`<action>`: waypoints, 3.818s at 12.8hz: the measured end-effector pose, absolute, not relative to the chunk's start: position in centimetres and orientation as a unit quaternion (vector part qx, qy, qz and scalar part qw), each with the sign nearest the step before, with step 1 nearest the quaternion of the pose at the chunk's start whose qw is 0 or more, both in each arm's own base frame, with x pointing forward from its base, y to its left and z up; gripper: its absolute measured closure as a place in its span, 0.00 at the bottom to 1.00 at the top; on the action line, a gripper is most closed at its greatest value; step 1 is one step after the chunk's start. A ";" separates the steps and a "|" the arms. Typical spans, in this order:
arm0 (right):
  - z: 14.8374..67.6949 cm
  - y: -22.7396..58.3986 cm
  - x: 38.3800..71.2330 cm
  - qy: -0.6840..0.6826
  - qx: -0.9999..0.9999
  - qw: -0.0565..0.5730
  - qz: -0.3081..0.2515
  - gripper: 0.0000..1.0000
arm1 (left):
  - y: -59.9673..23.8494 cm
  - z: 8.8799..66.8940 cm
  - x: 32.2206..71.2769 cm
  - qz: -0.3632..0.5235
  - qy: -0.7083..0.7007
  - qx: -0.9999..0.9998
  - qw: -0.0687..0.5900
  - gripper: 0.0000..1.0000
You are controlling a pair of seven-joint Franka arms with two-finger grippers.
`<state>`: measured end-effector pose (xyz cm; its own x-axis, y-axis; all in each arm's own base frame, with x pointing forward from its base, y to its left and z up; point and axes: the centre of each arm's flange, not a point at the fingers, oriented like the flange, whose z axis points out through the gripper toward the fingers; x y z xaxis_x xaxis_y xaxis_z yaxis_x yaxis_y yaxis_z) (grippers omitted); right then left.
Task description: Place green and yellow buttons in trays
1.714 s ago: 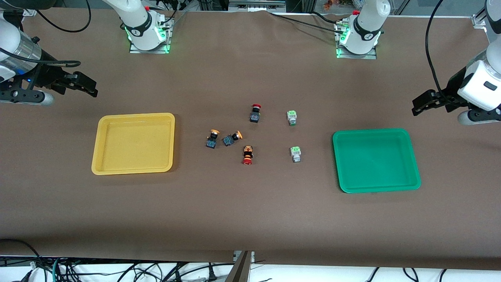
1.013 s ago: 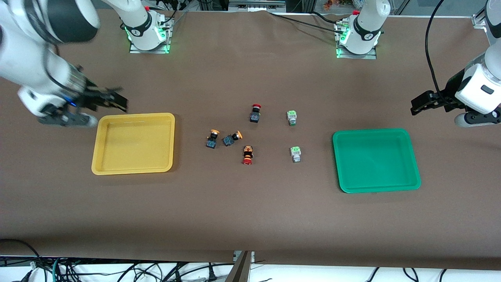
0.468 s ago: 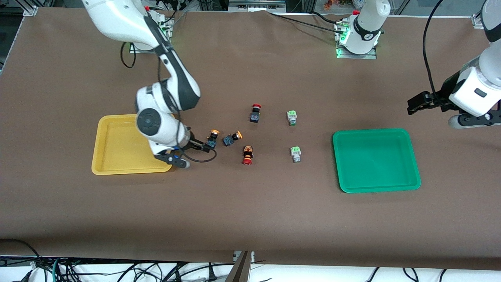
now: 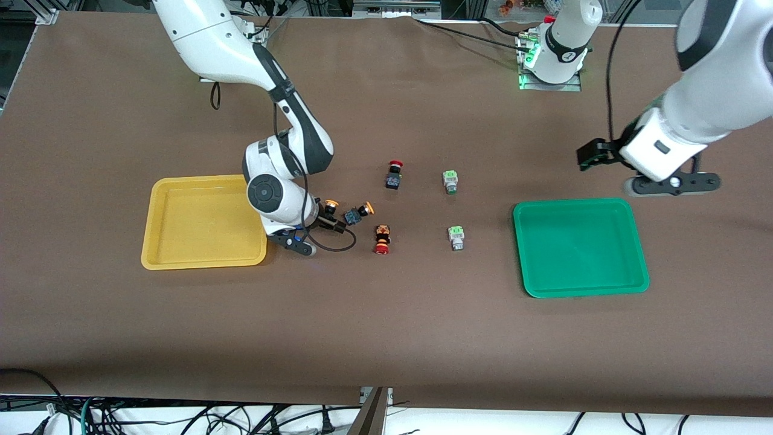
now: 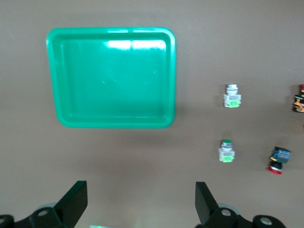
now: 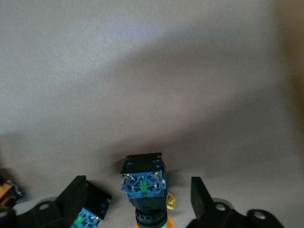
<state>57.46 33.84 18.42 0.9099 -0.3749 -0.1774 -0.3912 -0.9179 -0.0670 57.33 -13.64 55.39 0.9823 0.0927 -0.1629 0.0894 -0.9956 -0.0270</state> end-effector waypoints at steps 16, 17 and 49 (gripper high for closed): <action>21.6 5.8 61.6 0.020 -0.995 -0.013 0.099 0.57 | -34.0 30.2 50.0 0.120 -0.035 -0.992 -0.021 0.00; 20.6 5.5 61.4 0.020 -0.995 -0.017 0.100 0.57 | -34.3 29.0 49.6 0.120 -0.031 -0.992 -0.020 0.00; 26.6 17.5 61.3 0.175 -0.972 0.000 0.158 0.60 | -21.8 26.6 57.5 0.158 -0.006 -0.987 0.006 0.59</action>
